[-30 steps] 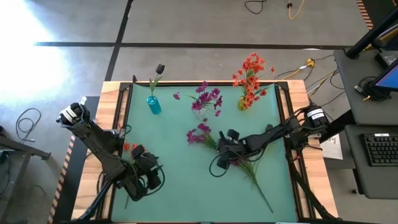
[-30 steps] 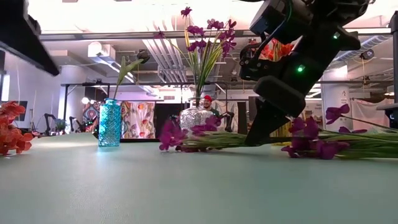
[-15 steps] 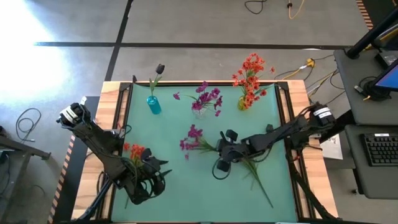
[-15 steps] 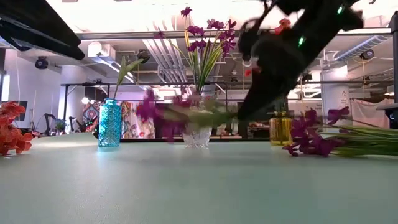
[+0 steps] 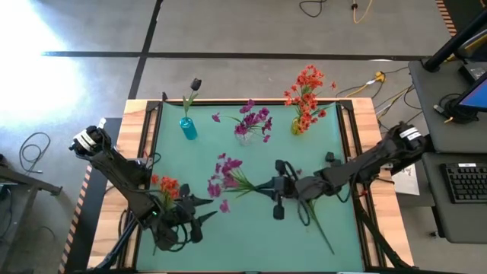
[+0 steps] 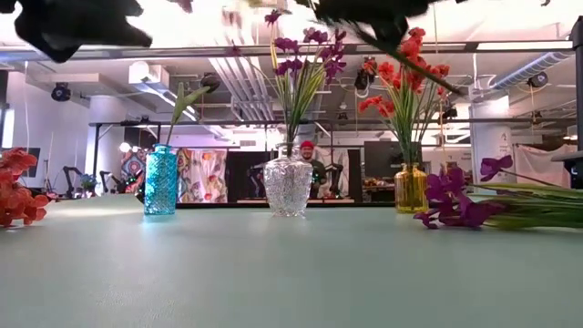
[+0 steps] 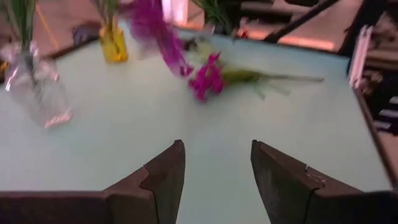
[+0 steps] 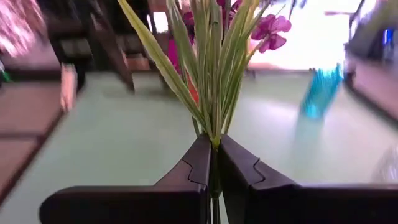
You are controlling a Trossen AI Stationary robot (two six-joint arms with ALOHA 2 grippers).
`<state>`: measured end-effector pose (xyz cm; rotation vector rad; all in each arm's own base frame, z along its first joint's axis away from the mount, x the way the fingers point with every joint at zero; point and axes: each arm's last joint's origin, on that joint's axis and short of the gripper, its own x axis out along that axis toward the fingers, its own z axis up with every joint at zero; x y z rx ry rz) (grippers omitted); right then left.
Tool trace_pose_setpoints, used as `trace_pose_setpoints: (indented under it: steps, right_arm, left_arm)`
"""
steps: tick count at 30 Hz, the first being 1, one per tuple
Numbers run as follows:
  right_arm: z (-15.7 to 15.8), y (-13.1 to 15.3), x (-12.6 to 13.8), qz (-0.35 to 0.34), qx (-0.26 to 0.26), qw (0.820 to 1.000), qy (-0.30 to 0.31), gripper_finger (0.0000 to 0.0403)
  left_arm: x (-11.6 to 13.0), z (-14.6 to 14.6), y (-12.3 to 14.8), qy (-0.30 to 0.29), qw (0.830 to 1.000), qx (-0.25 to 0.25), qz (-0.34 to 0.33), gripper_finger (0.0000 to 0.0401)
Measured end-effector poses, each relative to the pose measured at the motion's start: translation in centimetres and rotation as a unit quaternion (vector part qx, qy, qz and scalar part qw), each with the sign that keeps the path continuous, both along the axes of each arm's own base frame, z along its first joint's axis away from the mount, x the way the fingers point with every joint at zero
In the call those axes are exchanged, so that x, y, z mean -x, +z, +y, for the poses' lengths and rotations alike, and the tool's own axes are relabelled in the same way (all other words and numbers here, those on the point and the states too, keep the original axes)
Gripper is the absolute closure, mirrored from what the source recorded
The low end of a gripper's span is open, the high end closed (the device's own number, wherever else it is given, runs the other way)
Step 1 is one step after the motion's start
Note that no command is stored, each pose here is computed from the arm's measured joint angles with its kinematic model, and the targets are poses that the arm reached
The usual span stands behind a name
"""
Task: Sort flowers into vase by color
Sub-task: Put the top violet flowers into the transparent flower vase
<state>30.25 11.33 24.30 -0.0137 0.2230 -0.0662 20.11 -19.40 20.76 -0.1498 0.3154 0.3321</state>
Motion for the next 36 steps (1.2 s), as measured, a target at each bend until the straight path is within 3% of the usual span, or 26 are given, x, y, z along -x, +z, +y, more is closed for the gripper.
trace_pose_setpoints:
  steps: [4, 10, 14, 19, 26, 33, 36]
  right_arm:
    - [0.6, 0.4, -1.0, -0.075, 0.020, 0.997, 0.018, 0.0390]
    - [1.2, -0.2, -2.3, -0.133, 0.045, 0.990, 0.023, 0.0390]
    - [1.4, -0.7, -2.8, -0.137, 0.047, 0.989, 0.031, 0.0390]
    - [1.5, -0.6, -3.0, -0.140, 0.046, 0.989, 0.030, 0.0390]
    - [1.5, -0.6, -2.9, -0.140, 0.053, 0.988, 0.029, 0.0390]
    - [1.4, -0.6, -3.0, -0.139, 0.053, 0.988, 0.028, 0.0390]
    - [1.2, -0.6, -3.0, -0.139, 0.054, 0.988, 0.025, 0.0390]
  left_arm:
    - [-0.6, -0.1, 0.8, 0.022, 0.998, -0.023, -0.059, 0.0232]
    - [-2.1, -0.7, 2.5, 0.008, 0.993, -0.079, -0.086, 0.0229]
    - [-3.0, -0.1, 3.2, 0.025, 0.990, -0.093, -0.102, 0.0212]
    - [-4.2, 1.0, 3.8, 0.044, 0.989, -0.063, -0.129, 0.0181]
    - [-7.0, 2.2, 3.7, -0.044, 0.982, -0.071, -0.170, 0.0164]
    - [-7.4, 2.7, 4.5, -0.016, 0.972, -0.097, -0.212, 0.0163]
    - [-7.5, 2.7, 4.8, -0.040, 0.967, -0.111, -0.226, 0.0164]
